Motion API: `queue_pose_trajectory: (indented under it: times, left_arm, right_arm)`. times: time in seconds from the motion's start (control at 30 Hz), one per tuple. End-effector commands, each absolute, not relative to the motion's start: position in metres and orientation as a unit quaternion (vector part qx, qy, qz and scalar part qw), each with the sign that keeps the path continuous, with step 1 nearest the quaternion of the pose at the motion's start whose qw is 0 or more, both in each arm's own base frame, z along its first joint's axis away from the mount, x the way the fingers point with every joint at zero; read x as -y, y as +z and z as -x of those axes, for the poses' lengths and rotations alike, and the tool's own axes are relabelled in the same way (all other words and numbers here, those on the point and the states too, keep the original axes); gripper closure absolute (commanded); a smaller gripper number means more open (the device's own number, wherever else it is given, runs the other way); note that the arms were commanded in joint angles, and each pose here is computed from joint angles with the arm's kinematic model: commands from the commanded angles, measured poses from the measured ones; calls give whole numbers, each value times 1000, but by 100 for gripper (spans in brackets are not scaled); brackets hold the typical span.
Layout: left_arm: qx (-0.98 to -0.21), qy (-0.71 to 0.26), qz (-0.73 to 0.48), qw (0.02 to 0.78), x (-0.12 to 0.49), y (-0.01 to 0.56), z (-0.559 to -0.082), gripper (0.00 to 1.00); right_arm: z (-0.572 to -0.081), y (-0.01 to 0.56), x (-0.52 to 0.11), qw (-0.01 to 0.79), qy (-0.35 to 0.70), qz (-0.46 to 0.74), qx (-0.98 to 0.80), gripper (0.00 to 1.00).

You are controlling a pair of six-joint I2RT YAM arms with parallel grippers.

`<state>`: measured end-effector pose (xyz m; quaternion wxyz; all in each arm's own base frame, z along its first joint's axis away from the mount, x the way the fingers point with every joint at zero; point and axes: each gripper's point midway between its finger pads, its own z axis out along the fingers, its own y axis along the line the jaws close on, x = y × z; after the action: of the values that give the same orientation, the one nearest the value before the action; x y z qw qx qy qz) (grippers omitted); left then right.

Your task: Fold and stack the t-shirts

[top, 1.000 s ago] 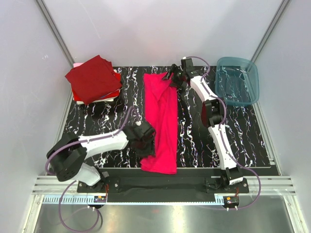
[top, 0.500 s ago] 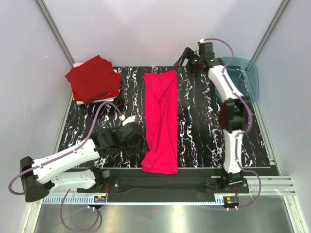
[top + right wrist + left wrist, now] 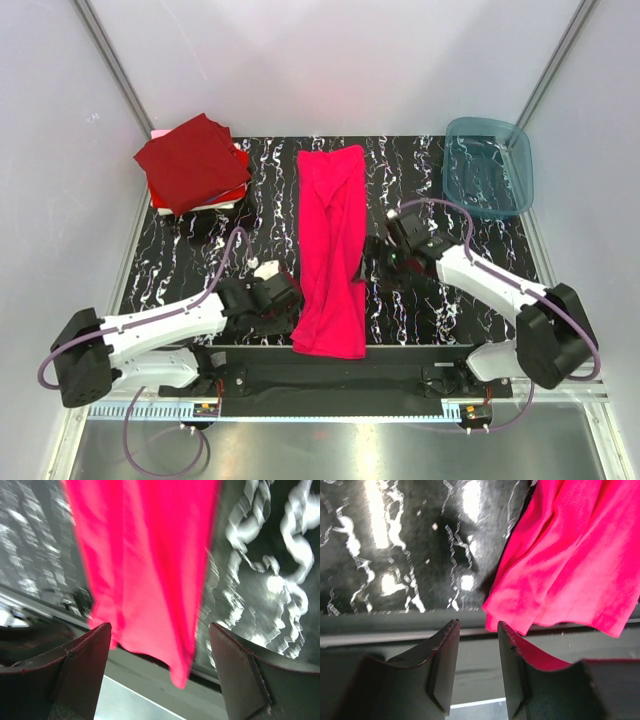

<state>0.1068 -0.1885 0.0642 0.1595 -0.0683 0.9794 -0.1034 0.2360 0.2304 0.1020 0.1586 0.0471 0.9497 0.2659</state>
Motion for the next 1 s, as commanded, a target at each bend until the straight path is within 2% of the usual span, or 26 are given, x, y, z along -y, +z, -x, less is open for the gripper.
queue_pose_trajectory:
  times: [0.0, 0.3, 0.63, 0.8, 0.97]
  left_arm:
    - [-973, -114, 70, 190, 199, 56, -123, 60]
    - [-976, -109, 59, 180, 208, 27, -125, 60]
    - [-975, -128, 52, 175, 217, 26, -127, 63]
    - [-971, -173, 67, 149, 226, 23, -114, 50]
    - [-969, -184, 74, 148, 224, 19, -111, 50]
  right_arm:
    - [-233, 116, -222, 201, 277, -76, -936, 14]
    - [-206, 119, -200, 220, 278, -86, -931, 15]
    - [-192, 99, -192, 208, 274, -94, -934, 16]
    - [-190, 96, -190, 206, 270, -93, -936, 16]
    - [-189, 92, -188, 207, 266, -95, -937, 16]
